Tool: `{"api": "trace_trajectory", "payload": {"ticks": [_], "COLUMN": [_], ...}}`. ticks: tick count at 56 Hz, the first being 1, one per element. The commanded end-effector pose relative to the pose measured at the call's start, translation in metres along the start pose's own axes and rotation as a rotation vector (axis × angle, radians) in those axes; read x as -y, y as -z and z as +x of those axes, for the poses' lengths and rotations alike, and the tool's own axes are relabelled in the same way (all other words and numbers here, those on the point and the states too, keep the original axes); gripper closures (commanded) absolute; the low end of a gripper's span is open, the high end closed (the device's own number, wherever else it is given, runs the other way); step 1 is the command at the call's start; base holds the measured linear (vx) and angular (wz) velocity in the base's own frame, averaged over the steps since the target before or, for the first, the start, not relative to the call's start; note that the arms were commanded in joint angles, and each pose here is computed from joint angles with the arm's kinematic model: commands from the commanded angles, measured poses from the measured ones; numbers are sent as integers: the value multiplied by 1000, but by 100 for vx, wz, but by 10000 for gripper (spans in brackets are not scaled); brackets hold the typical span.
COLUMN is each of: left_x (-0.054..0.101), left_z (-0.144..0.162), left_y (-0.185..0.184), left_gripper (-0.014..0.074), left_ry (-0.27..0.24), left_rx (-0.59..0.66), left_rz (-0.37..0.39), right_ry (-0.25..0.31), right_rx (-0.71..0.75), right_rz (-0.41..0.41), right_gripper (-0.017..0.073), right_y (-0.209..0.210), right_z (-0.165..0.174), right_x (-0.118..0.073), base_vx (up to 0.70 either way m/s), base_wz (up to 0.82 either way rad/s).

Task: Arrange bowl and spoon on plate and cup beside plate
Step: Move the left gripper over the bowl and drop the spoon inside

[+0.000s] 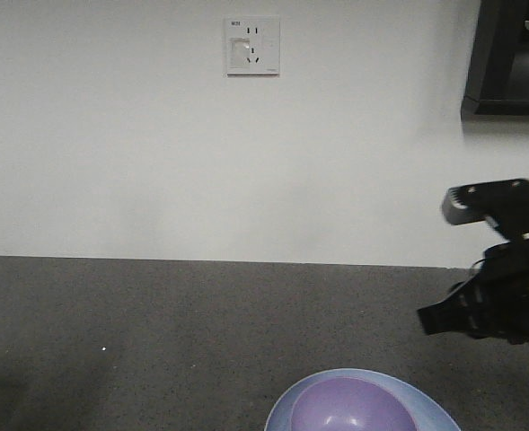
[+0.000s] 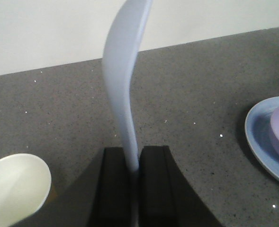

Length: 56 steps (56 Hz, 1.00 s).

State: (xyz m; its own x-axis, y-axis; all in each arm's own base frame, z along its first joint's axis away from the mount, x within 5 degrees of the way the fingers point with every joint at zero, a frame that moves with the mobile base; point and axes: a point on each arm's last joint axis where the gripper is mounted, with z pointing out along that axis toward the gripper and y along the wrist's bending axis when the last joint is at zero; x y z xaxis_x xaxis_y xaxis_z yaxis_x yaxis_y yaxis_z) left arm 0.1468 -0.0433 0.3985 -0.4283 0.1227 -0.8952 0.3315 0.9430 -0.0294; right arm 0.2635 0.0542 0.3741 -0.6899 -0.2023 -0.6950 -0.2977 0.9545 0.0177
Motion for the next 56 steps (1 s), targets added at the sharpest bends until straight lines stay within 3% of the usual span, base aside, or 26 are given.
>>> {"api": "trace_trajectory", "payload": {"ticks": [1, 8, 13, 23, 29, 39, 56], "left_x": [1, 2, 7, 26, 40, 78, 147], "left_z": [-10, -8, -10, -29, -39, -48, -49], "left_y": [6, 0, -12, -55, -85, -130, -194], "left_gripper": [596, 596, 596, 594, 594, 594, 594], "left_ry": [-1, -38, -46, -11, 11, -22, -34], "left_rx": [68, 16, -37, -144, -200, -349, -543], "left_rz": [4, 22, 90, 376, 503, 655, 807], "right_ry": [-5, -4, -7, -29, -32, -35, -48], "right_rx": [165, 266, 337, 421, 428, 393, 383], "right_rz": [101, 130, 134, 134, 134, 132, 129], "right_gripper": [575, 572, 571, 571, 569, 569, 568], "right_y": [52, 80, 96, 112, 114, 111, 111], "right_z": [3, 37, 65, 107, 119, 123, 124], "right_x": [3, -1, -5, -11, -12, -12, -12], "base_vx": [0, 0, 0, 0, 0, 0, 0], "base_wz": [0, 0, 0, 0, 0, 0, 0]}}
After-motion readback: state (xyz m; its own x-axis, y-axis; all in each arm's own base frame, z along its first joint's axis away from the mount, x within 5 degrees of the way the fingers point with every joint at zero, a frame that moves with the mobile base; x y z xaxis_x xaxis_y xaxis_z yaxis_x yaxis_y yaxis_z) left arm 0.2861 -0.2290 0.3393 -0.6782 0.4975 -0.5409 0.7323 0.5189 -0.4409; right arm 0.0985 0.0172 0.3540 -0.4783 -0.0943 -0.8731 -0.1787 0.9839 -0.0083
